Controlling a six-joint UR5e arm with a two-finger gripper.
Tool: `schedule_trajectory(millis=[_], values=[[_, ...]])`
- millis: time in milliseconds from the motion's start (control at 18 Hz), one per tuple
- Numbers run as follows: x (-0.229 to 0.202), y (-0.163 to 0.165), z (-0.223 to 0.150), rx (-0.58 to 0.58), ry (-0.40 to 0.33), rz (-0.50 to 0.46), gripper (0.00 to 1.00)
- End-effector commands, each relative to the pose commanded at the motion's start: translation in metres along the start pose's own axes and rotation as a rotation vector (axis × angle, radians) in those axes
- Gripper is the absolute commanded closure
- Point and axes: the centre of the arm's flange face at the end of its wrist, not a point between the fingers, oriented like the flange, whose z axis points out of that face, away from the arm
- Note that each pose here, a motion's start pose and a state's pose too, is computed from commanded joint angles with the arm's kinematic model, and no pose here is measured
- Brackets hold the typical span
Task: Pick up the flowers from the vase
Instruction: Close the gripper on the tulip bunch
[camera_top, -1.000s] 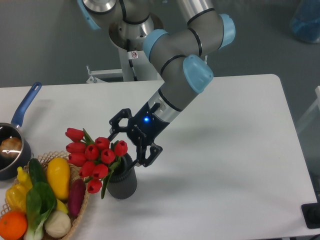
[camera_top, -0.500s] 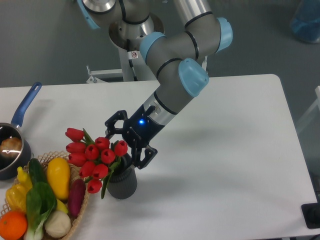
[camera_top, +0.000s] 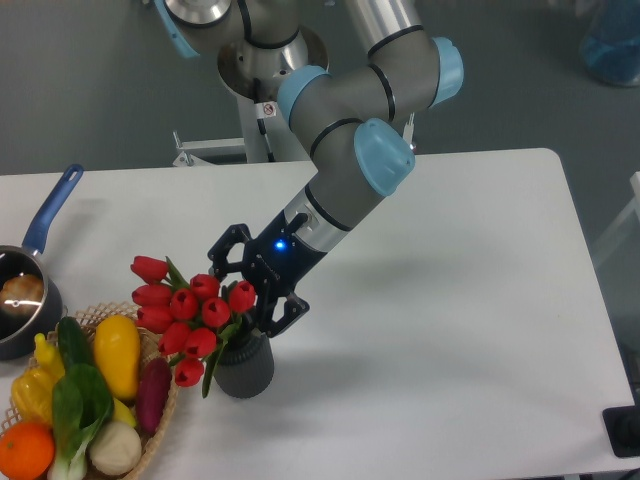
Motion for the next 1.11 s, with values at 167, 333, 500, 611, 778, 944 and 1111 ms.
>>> schedule_trajectory(millis=[167, 333, 500, 611, 778, 944, 1111], values=[[0.0004, -0.0006, -0.0006, 0.0, -0.001, 0.001, 0.45], [0.0004, -0.0006, -0.0006, 0.0, -0.001, 0.0, 0.52], [0.0004, -0.0006, -0.0006, 0.0, -0.001, 0.0, 0.6], [-0.0001, -0.0001, -0.0013, 0.001, -0.002, -0.001, 0.6], [-0.0005, -0.0002, -0.0032, 0.006, -0.004, -0.002, 0.6], [-0.0008, -0.0026, -0.0065, 0.045, 0.003, -0.005, 0.6], [-0.0017, -0.0033, -0.0098, 0.067, 0.004, -0.007, 0.6]])
